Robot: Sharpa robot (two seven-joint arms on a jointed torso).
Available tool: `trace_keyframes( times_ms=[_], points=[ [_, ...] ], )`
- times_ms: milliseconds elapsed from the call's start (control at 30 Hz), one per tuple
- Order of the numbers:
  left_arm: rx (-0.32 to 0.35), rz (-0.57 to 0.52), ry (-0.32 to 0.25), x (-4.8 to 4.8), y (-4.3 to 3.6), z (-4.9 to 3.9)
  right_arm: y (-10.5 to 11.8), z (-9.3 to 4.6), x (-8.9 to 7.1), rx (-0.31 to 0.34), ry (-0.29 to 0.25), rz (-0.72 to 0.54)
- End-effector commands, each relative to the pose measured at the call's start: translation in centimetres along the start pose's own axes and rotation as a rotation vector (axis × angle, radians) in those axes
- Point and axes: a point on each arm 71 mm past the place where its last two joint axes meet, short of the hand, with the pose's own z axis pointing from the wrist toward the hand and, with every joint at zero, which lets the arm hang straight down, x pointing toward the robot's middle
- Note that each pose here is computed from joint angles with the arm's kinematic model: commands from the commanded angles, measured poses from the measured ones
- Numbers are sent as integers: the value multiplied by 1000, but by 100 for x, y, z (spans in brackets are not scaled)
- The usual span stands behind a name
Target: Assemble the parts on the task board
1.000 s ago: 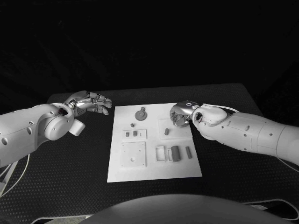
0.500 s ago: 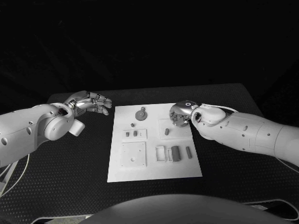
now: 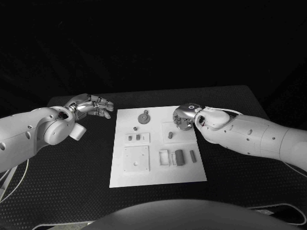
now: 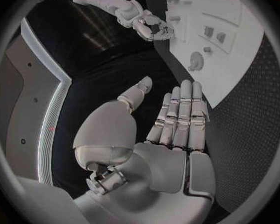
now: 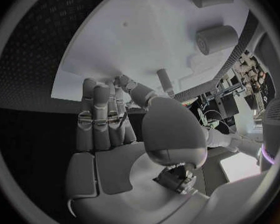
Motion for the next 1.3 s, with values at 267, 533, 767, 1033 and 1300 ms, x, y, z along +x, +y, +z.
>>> trace_keyframes(
  times_ms=[267,533,767,1033,1300],
  points=[
    [11,0,17,22,-21,8,-40,-38,125,22,56,-29],
    [11,0,15,20,-22,11,-49,-44,118,28,45,-23],
    [8,0,17,17,-18,4,-53,-54,114,31,41,-14],
    [8,0,14,10,-15,4,-56,-75,103,31,35,-7],
    [9,-1,16,13,-17,2,-53,-80,49,32,19,0]
  ],
)
